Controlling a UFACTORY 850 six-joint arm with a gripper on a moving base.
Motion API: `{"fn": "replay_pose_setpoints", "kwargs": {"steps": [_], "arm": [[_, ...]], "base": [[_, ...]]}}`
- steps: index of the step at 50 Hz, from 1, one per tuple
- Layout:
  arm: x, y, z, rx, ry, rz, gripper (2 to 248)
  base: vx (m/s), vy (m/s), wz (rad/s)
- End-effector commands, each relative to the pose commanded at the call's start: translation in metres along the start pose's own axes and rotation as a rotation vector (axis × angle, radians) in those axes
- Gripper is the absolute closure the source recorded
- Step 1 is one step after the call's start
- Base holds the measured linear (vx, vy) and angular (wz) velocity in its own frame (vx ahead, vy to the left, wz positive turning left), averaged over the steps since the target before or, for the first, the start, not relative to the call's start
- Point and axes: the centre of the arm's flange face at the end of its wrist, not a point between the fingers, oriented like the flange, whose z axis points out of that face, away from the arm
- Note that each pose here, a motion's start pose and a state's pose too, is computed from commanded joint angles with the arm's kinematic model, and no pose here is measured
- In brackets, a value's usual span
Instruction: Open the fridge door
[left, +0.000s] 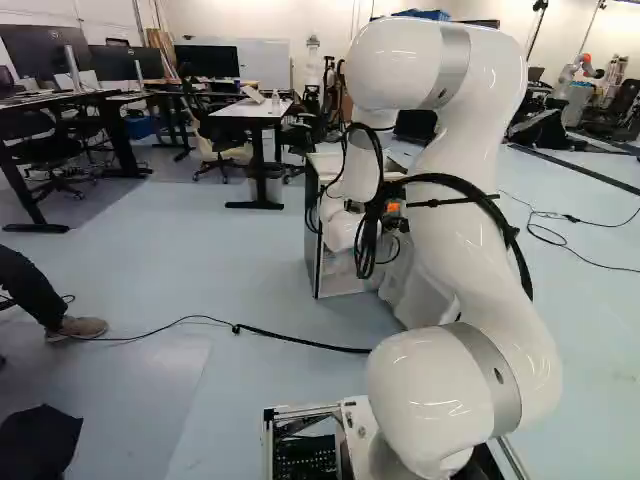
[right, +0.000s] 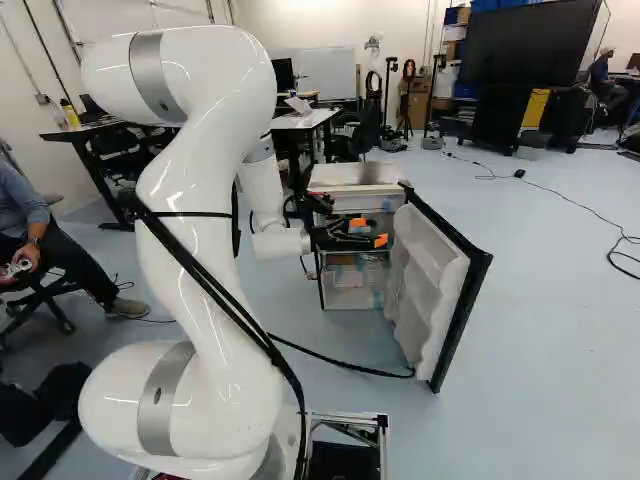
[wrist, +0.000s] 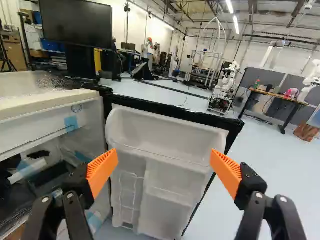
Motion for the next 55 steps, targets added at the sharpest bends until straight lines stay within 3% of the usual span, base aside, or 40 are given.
{"fn": "replay_pose_setpoints", "kwargs": {"steps": [28,55], "arm": [[0.013,0.008,-0.006,0.092,-0.011,0.022,3],[0.035,0.025,-0.02,0.265,-0.032,0.052,3]], "base": [[0.0,0.0,0.0],[0.0,0.0,0.0]]}}
